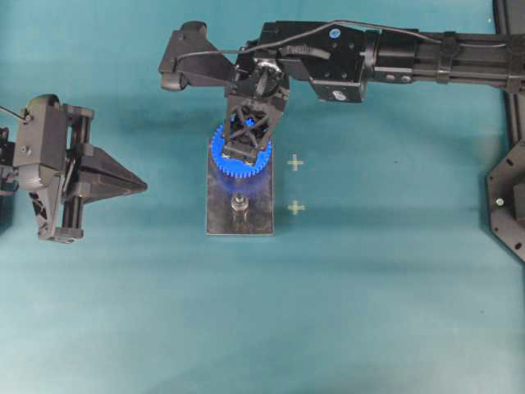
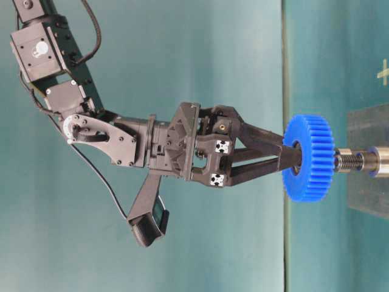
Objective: Fit the large gear onto the shaft.
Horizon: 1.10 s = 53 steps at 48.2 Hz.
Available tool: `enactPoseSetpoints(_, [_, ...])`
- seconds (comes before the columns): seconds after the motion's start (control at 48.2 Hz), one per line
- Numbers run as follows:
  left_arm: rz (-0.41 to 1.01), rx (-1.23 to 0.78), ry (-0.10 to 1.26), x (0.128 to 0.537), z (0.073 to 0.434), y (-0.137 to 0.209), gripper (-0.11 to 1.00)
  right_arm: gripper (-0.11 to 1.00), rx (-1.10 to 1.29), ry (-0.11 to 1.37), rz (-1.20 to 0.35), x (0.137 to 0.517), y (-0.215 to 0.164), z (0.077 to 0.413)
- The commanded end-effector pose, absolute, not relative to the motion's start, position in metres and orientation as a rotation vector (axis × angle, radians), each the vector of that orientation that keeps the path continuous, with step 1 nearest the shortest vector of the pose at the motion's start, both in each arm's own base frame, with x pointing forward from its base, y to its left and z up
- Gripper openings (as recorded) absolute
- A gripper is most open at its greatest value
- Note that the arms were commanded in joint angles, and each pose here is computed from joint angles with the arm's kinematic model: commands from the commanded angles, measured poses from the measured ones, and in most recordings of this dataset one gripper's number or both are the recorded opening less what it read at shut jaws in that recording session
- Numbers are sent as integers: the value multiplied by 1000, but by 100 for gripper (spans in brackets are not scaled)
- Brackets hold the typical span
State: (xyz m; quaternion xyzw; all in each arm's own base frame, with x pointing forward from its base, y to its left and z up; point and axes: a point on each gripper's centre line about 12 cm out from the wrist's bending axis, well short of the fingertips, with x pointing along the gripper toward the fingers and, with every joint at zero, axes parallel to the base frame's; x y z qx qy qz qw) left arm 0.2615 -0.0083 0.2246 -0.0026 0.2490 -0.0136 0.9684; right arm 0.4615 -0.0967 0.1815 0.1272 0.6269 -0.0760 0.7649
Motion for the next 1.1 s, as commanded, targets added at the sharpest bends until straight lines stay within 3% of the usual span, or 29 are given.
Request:
enactPoseSetpoints(0.0, [-29, -7, 479, 263, 231, -9, 0, 59, 278, 1297, -168, 468, -99, 204])
enactPoseSetpoints(0.498, [-29, -5, 476, 264, 233, -9, 0, 63, 289, 1294, -143, 472, -92, 208])
enactPoseSetpoints(1.078, [-29, -7, 477, 264, 232, -9, 0, 63, 260, 1310, -95, 494, -69, 190])
